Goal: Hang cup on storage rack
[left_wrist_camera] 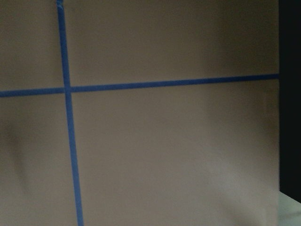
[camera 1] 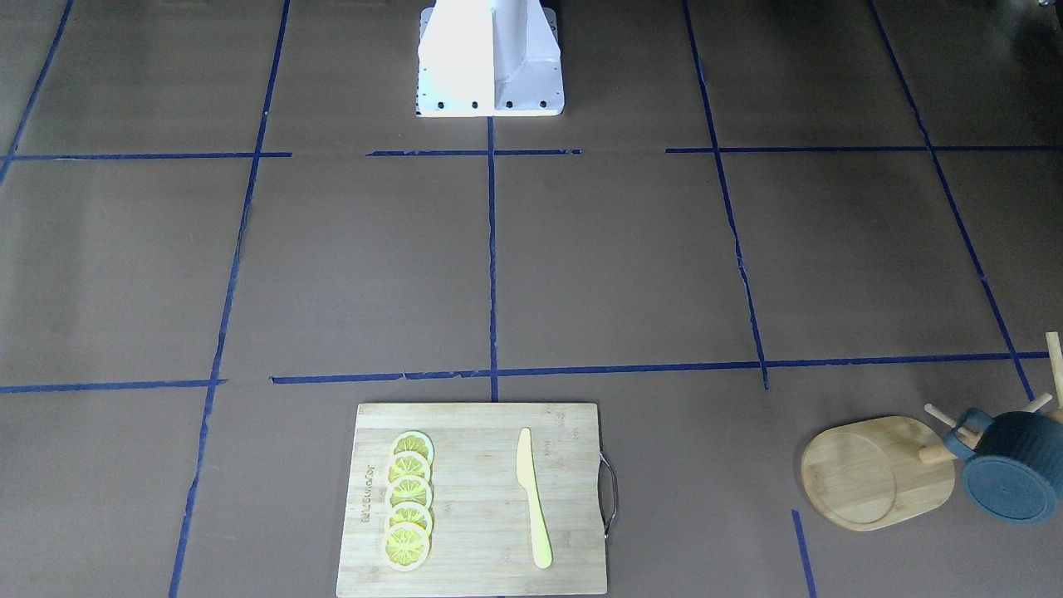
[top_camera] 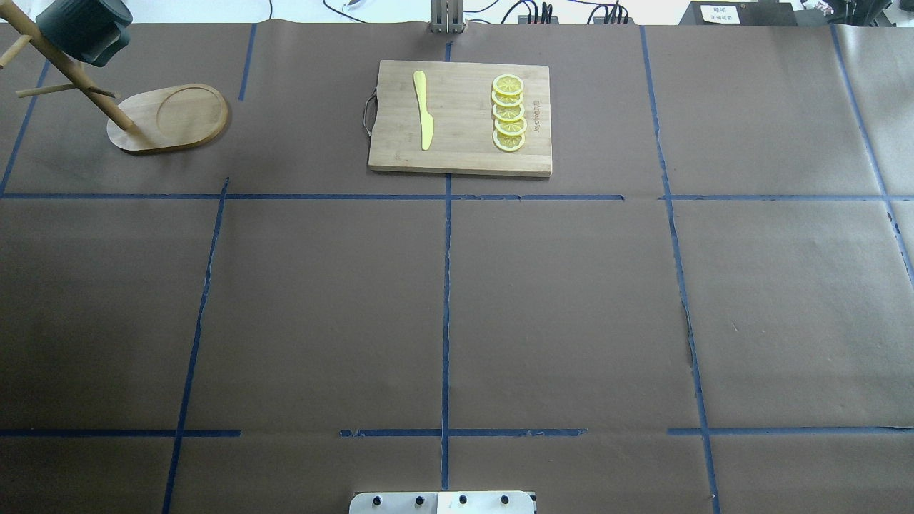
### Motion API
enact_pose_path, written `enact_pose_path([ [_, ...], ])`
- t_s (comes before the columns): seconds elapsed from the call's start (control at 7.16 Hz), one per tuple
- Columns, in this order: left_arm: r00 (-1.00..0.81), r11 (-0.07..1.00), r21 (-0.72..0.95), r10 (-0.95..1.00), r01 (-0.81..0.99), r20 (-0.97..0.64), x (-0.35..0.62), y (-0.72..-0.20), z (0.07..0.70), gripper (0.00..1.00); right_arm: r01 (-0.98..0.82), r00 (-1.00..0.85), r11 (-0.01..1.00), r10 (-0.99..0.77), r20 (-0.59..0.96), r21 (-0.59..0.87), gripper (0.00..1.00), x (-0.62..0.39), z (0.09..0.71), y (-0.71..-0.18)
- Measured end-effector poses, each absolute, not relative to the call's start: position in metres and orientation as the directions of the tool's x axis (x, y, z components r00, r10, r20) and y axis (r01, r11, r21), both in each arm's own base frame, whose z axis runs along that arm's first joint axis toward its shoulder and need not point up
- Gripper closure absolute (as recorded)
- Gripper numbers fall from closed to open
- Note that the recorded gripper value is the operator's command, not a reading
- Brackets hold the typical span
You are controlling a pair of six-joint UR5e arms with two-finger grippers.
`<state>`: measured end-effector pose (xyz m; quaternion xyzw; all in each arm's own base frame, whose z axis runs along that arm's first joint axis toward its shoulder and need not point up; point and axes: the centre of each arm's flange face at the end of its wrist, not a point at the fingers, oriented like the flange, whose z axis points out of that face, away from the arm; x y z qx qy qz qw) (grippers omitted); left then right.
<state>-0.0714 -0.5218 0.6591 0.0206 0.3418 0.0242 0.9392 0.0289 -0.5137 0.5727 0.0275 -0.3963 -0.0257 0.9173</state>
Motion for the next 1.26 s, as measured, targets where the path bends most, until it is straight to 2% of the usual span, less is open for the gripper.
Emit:
enact_pose_path([
  [0.28,0.748,0.999,0.02,0.041,-0.037,-0.662,-0.069,-0.516,0.674,0.0,0.006,0.663,0.999,-0.032,0.747,0.038,0.0,0.041,0.59,-0.504],
  [0.7,0.719,0.999,0.016,0.034,-0.032,-0.694,-0.066,-0.516,0.671,0.0,0.0,0.632,1.0,0.003,0.775,-0.005,0.0,0.072,0.648,-0.486],
  [1.26,0.709,0.999,0.021,0.039,-0.033,-0.704,-0.064,-0.515,0.669,0.0,0.002,0.678,1.0,0.013,0.735,-0.019,0.0,0.101,0.687,-0.464],
])
